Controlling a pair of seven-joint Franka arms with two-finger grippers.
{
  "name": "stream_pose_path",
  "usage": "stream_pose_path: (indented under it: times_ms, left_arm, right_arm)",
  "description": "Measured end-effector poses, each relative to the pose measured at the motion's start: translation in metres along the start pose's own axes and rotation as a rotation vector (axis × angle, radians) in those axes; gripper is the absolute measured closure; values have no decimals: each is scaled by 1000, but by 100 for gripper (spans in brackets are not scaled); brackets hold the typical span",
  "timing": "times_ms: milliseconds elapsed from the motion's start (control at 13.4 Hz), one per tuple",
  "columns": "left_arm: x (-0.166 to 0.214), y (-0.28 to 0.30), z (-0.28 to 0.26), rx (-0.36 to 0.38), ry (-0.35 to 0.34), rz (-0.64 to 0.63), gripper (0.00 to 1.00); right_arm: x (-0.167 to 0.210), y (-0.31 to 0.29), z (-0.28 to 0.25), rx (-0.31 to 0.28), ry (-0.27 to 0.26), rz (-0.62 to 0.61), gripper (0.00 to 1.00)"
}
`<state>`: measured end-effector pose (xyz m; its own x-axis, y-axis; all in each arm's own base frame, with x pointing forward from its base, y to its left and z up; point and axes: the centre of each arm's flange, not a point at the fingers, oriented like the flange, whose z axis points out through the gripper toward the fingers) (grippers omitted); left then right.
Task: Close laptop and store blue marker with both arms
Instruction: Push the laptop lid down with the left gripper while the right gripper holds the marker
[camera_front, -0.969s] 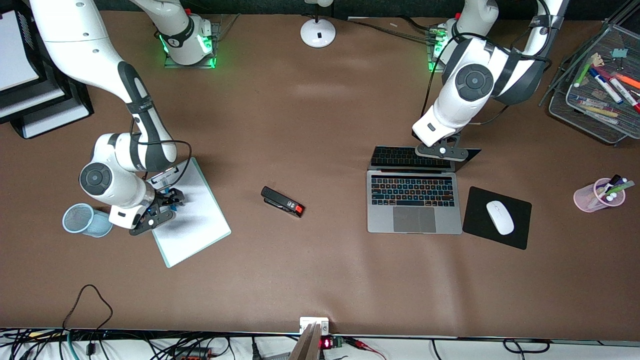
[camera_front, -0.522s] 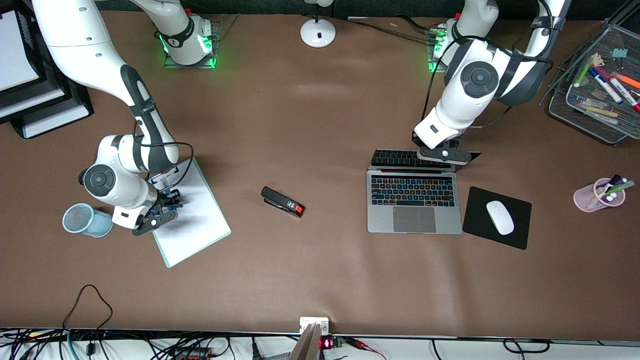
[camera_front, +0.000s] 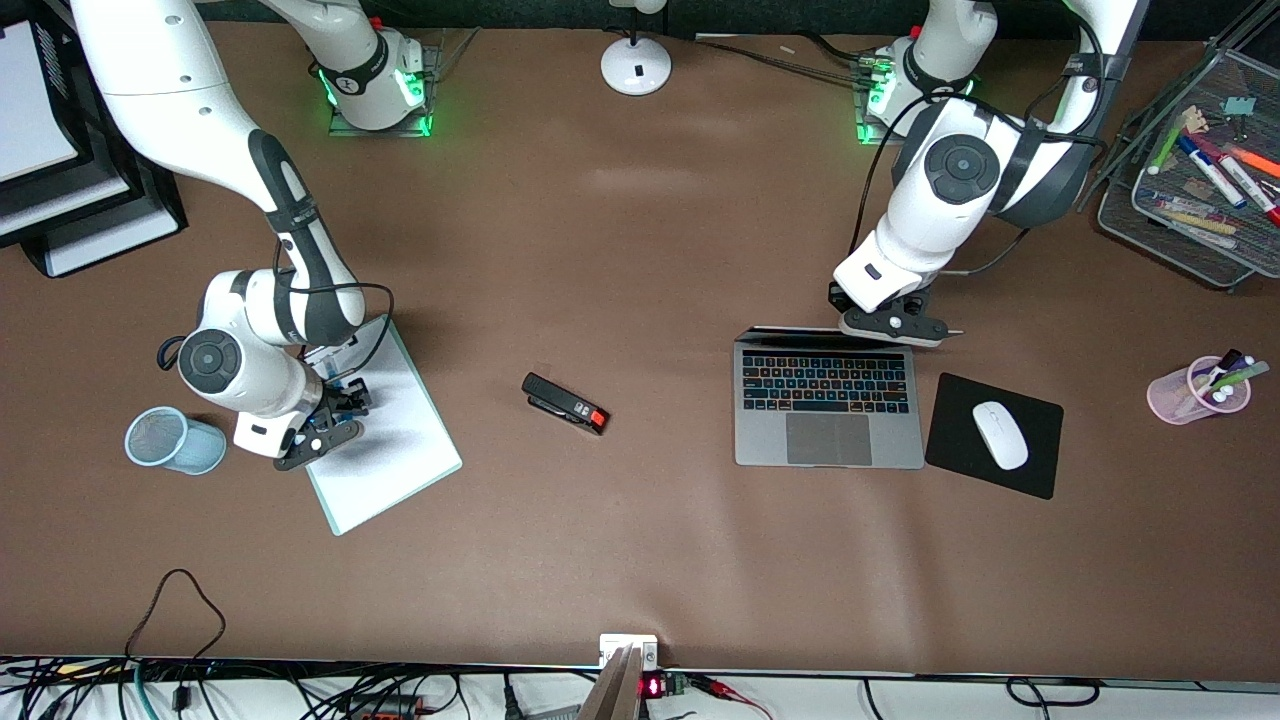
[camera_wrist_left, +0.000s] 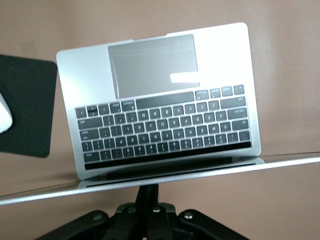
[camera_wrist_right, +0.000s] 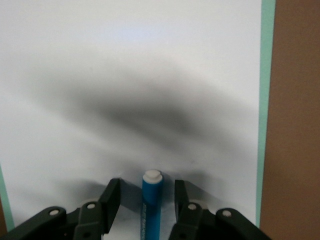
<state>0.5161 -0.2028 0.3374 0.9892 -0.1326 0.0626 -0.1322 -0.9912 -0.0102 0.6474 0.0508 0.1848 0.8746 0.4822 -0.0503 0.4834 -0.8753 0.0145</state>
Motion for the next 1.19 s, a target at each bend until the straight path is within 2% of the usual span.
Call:
stream_pose_path:
  times_ms: [224, 298, 671, 969, 1193]
  left_arm:
    - [9, -6, 10, -18, 40, -13, 99]
    - [12, -8, 16, -25, 54, -19, 99]
    - [25, -18, 41, -53, 111, -39, 99]
    - [41, -17, 52, -68, 132, -46, 99]
    - [55, -15, 57, -75, 141, -45, 99]
  right_arm:
    - [0, 0, 0, -1, 3, 0, 51]
    - [0, 1, 0, -2, 6, 2, 56]
    - [-1, 4, 1, -3, 8, 8, 64]
    - [-1, 4, 1, -2, 9, 10, 71]
    - [-1, 4, 1, -2, 10, 11, 81]
